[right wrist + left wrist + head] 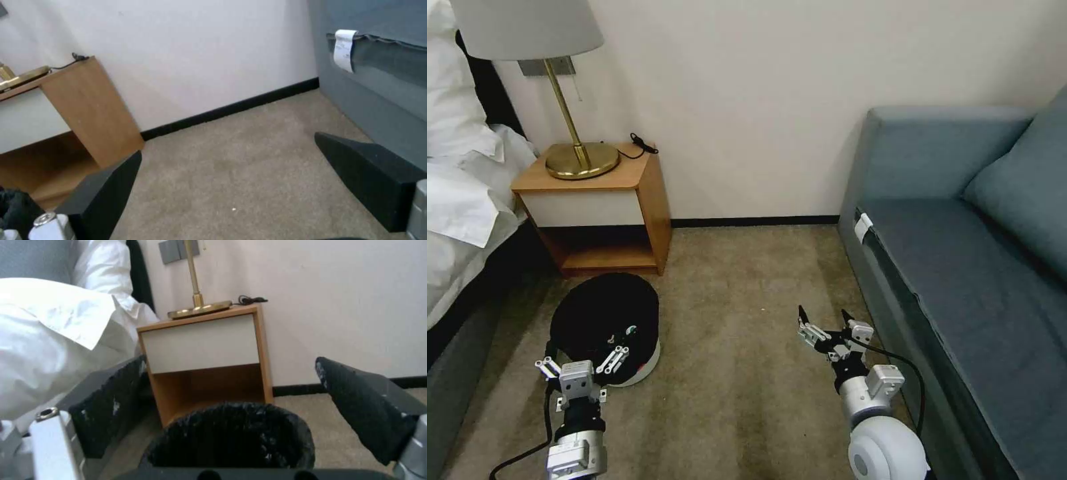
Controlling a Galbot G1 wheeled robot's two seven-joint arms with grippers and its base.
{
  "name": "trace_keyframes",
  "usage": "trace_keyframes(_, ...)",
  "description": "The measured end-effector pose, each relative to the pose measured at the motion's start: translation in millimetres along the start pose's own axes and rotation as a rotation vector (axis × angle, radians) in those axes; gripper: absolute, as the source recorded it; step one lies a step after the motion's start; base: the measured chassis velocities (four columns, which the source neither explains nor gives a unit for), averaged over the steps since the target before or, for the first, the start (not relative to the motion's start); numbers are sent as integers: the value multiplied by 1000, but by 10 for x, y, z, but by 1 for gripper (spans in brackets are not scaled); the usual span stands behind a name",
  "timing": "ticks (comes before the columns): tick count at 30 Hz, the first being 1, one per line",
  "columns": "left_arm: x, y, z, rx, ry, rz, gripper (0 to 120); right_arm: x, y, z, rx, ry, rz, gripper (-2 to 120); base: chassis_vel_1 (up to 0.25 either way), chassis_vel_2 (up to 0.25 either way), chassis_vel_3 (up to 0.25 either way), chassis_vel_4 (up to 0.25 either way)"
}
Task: Pick up the trash bin, then pick up the garbage on the floor and place it into the trash bin.
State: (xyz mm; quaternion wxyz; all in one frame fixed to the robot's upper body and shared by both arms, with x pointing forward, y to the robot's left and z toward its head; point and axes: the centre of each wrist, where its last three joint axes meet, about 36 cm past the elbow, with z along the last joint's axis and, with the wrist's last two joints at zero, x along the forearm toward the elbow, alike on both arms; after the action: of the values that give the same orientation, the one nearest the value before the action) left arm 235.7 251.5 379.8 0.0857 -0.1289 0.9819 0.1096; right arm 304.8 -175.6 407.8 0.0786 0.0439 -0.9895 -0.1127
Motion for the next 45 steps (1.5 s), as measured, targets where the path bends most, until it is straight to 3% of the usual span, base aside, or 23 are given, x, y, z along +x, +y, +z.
trace_keyframes(45, -1, 5, 1, 0, 3, -4, 100, -7, 5, -1, 0, 1, -7, 100, 0, 0, 0, 0)
